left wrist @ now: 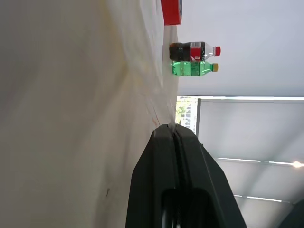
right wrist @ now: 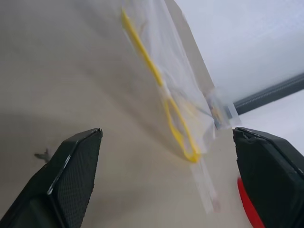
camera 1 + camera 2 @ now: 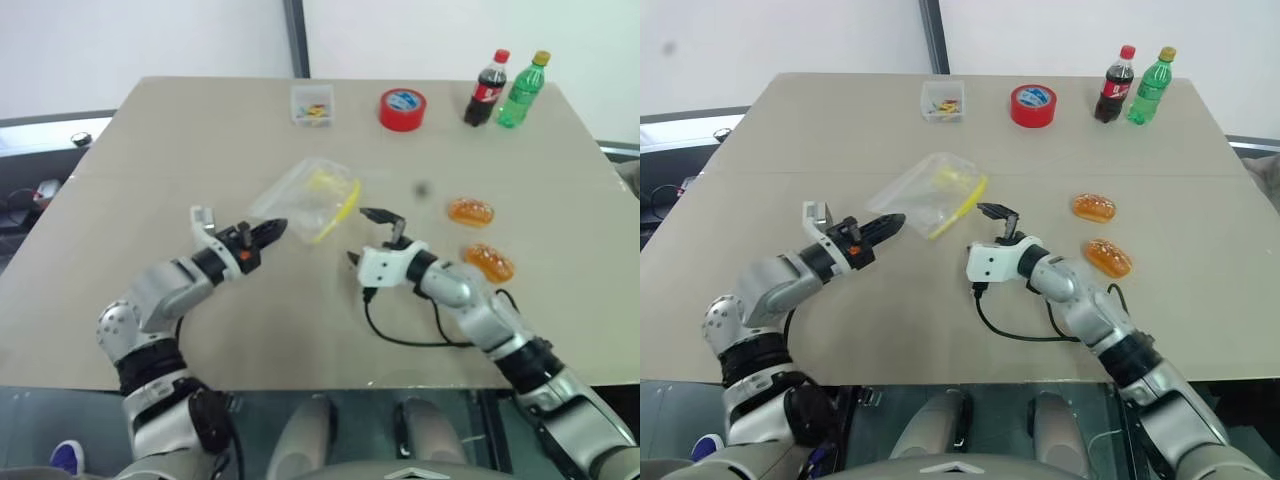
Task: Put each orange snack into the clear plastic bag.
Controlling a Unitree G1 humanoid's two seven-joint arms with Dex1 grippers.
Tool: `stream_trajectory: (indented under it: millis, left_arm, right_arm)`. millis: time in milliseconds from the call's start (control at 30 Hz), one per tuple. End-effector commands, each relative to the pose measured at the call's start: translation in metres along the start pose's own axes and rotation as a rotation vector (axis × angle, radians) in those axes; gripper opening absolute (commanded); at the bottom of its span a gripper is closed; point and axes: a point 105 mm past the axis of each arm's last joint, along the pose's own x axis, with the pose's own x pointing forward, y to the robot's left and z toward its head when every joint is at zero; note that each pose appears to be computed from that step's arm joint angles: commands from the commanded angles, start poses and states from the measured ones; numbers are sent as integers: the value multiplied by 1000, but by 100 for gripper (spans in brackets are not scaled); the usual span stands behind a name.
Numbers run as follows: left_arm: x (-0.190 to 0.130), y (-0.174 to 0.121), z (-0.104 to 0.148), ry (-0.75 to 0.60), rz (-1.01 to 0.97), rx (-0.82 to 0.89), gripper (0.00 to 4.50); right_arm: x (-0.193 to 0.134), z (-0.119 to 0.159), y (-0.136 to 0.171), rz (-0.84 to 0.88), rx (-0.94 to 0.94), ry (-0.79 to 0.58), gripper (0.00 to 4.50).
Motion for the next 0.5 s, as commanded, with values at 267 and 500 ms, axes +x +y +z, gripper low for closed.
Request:
stream_trajectory:
  millis: [267,500]
  left_arm:
    - [-4,-14,4,-42,-30,32,10]
    - [2,0,3,-55,30,94,10]
  right_arm:
    - [44,-4,-26,-175,-83,-37,450]
    - [43,5,-26,-175,-47,-82,450]
